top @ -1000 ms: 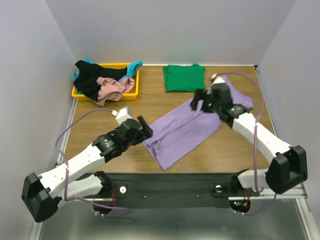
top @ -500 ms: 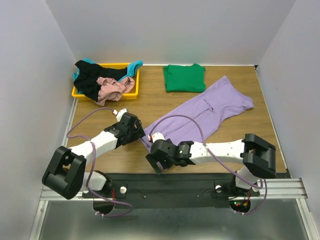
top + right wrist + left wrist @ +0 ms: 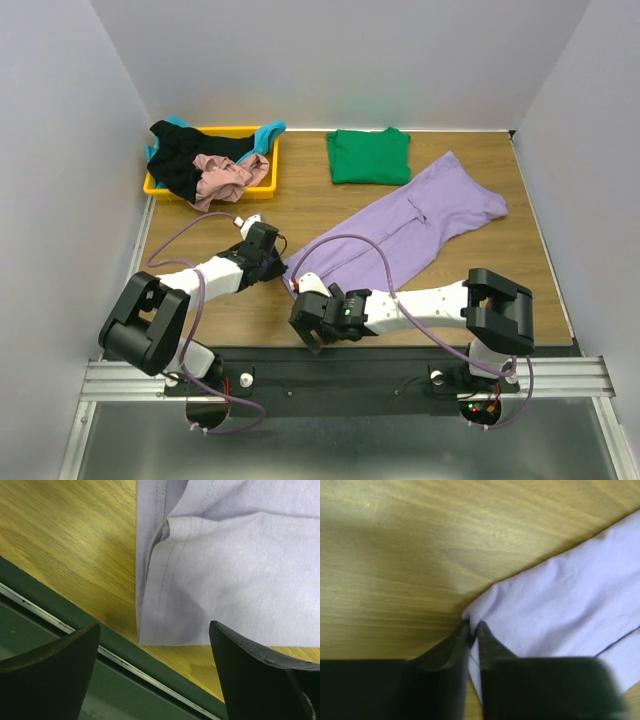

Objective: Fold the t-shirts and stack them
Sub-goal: Fold the tshirt

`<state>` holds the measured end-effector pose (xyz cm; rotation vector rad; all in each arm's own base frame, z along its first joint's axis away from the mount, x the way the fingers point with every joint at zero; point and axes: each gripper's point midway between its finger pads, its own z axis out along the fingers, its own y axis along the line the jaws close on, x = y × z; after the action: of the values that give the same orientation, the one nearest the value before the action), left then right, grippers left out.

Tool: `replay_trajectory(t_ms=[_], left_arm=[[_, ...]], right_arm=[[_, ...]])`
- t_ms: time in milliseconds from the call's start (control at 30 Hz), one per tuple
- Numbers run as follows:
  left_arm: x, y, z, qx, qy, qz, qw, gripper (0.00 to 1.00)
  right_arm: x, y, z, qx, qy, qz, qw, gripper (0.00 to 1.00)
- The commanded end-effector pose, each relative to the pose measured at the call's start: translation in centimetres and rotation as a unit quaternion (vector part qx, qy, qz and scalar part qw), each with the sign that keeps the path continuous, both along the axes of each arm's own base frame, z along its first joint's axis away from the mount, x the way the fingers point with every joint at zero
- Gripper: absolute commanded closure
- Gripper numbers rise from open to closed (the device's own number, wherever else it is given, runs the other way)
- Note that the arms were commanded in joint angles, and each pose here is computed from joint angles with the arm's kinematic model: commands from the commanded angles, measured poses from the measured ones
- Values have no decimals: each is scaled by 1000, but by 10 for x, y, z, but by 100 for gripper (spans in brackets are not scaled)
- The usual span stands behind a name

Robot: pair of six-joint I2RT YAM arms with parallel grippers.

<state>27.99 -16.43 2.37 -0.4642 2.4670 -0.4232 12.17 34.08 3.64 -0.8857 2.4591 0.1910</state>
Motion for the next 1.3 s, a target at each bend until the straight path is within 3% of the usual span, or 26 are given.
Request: replay_trajectory(t_ms=[0,133,200,267,300,367,500,800,1133,1267], left_arm=[[-23,10,-27,25,53,-7,998,98],[-26,21,-19,37,48,21,998,100],[-28,31,-16,54,46,38,997,100],[-26,35,-7,55,34,48,997,100],[-29,37,-6,58,37,51,996,100],[-31,41,-2,55,32,62,996,100],[-41,57,8,64,26,99,993,100],[-38,44,41,5,-22,91,996,100],[-4,-31,99,-35,-84,22,996,100],[20,-68,109,-30,-89,-5,996,100]], right_arm=[[3,7,3,3,-14,-15,1000,8],[-4,6,-11,-10,3,-13,1000,19],[-6,5,-20,-23,9,-6,1000,33],[-8,7,-23,-23,11,-7,1000,50],[-11,9,-25,-25,14,-5,1000,69],[-19,17,-22,-21,13,10,1000,87],[-39,38,-12,-1,12,37,999,97],[-38,50,27,57,-23,10,998,100],[11,-12,55,88,-72,-117,986,100],[50,-56,57,88,-79,-197,973,100]])
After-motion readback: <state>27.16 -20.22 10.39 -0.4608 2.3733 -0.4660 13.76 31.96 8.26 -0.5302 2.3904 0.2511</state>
